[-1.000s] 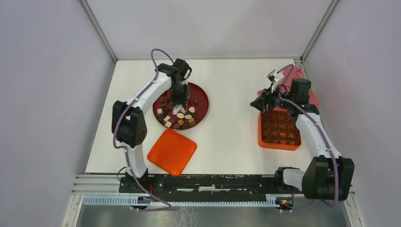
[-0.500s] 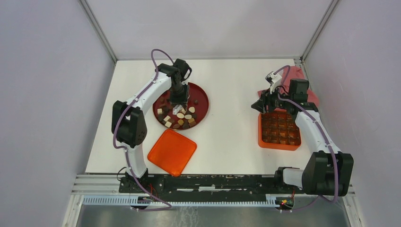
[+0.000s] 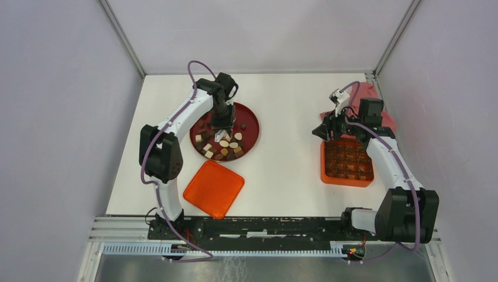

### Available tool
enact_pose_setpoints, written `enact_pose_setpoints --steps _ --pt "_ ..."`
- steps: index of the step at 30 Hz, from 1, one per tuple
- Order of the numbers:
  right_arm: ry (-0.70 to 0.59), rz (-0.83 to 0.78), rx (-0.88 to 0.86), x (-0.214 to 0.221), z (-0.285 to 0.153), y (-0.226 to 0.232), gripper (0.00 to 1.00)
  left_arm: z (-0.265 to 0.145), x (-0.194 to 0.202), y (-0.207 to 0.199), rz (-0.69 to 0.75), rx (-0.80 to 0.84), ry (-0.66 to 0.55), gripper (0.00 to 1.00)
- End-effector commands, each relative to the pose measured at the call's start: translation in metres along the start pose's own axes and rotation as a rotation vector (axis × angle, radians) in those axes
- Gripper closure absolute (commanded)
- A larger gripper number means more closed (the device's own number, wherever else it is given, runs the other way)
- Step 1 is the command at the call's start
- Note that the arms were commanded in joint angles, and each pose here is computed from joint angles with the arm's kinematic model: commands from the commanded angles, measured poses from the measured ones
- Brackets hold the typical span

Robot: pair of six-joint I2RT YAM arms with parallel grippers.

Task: Pack the chocolate
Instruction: Pick up the fake chocolate from the plate.

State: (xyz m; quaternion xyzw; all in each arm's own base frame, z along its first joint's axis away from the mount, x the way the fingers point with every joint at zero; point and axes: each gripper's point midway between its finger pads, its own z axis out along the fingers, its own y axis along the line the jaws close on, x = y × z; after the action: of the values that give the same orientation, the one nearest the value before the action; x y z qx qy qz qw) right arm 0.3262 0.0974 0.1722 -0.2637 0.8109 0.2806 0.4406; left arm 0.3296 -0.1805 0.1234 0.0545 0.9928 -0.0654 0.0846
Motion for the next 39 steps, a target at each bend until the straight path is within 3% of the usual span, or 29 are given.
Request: enact_pose_setpoints --steps 1,22,26,30,39 --pt "-0.028 -0.045 0.012 -0.016 -0.003 -0.004 0.46 -0.011 -0.012 -0.002 0.023 0.018 -0.038 0.68" --pt "-0.028 -0.041 -0.001 -0.014 -0.003 -0.001 0.46 -0.004 -0.008 -0.003 0.027 0.023 -0.012 0.59" --pt "-0.029 -0.04 -0.002 -0.013 -0.003 -0.001 0.46 -0.002 -0.008 -0.004 0.031 0.032 -0.004 0.67" --pt "-0.03 -0.039 -0.002 -0.014 -0.003 -0.001 0.46 -0.005 -0.011 -0.007 0.03 0.044 -0.016 0.97" --pt "-0.013 -0.048 0.021 -0.007 -0.002 -0.006 0.46 -0.027 -0.019 -0.006 0.021 0.037 -0.092 0.98"
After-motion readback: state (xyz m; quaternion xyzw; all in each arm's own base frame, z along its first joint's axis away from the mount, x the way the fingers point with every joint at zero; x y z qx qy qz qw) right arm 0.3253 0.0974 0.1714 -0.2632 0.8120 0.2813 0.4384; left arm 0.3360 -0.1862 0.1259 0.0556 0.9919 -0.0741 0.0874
